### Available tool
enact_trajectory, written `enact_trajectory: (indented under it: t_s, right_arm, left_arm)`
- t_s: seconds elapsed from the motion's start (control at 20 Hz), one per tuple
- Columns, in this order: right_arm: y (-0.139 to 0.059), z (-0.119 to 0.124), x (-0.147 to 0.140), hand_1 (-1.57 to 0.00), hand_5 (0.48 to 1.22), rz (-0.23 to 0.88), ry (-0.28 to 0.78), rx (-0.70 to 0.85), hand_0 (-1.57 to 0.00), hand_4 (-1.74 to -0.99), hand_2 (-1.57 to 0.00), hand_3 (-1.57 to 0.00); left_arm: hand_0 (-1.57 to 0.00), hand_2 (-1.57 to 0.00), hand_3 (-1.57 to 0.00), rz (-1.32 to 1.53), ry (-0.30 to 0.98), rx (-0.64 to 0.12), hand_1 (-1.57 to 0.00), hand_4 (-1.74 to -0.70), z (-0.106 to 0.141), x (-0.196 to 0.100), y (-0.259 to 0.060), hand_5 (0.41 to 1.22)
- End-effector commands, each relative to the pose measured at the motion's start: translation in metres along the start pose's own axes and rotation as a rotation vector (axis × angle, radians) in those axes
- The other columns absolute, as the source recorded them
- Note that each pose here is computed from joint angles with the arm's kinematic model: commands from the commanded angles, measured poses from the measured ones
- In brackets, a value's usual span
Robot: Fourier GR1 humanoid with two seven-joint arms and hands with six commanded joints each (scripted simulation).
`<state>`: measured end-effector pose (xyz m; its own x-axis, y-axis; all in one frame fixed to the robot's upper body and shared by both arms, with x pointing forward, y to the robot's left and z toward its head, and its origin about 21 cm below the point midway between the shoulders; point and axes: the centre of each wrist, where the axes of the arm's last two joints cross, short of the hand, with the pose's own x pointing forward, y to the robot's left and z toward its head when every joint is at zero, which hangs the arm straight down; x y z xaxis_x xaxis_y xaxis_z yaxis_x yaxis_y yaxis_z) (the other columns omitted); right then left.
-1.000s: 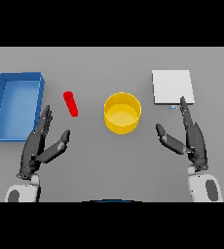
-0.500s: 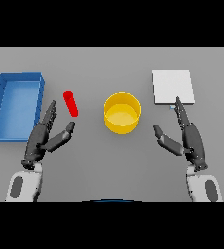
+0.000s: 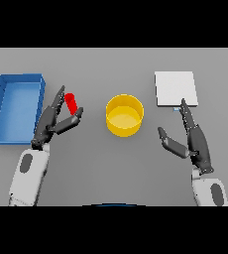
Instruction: Pick up the red beaker and tilt it to pour out 1 green nut into yellow bowl. Pick up the yellow bowl and place it on the metallic measuring scale.
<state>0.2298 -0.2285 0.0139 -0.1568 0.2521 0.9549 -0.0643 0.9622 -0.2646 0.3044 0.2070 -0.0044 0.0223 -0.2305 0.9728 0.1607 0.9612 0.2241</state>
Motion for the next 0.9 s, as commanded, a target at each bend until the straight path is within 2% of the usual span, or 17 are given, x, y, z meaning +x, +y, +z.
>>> enact_trajectory:
  t_s: [0.0,0.1,0.4,0.55,0.7,0.75,0.85]
  right_arm:
    - [-0.002,0.002,-0.001,0.00,0.627,-0.017,0.000,-0.002,0.00,-1.222,0.00,0.00]
    - [-0.003,-0.003,-0.001,0.00,0.630,-0.020,-0.001,-0.001,0.00,-1.227,0.00,0.00]
    - [-0.006,0.003,-0.001,0.00,0.639,-0.023,-0.001,-0.007,0.00,-1.240,0.00,0.00]
    - [-0.002,0.002,-0.003,0.00,0.642,-0.031,0.028,-0.017,0.00,-1.245,0.00,0.00]
    - [-0.002,0.003,-0.002,0.00,0.646,-0.027,0.012,-0.014,0.00,-1.246,0.00,0.00]
    - [-0.006,0.000,0.001,0.00,0.644,-0.029,0.007,-0.014,0.00,-1.244,0.00,0.00]
    - [-0.005,-0.001,0.002,0.00,0.645,-0.028,0.008,-0.011,0.00,-1.240,0.00,0.00]
  left_arm:
    - [0.00,0.00,0.00,-0.014,-0.002,0.001,0.00,-1.20,-0.003,-0.002,-0.001,0.651]
    - [0.00,0.00,0.00,-0.038,0.009,-0.003,0.00,-1.20,-0.012,-0.002,-0.005,0.657]
    - [0.00,0.00,0.00,-0.058,0.032,0.015,0.00,-1.21,-0.036,-0.004,-0.006,0.673]
    - [0.00,0.00,0.00,-0.009,0.006,0.021,0.00,-1.25,-0.045,-0.007,-0.012,0.695]
    - [0.00,-0.01,0.00,0.055,-0.022,0.037,0.00,-1.30,-0.047,-0.016,-0.016,0.719]
    - [0.00,-0.05,-0.04,0.073,-0.017,0.038,-0.01,-1.33,-0.050,-0.019,-0.021,0.738]
    - [-0.21,-0.29,-0.25,0.087,-0.035,0.064,-0.23,-1.40,-0.056,-0.014,-0.022,0.787]
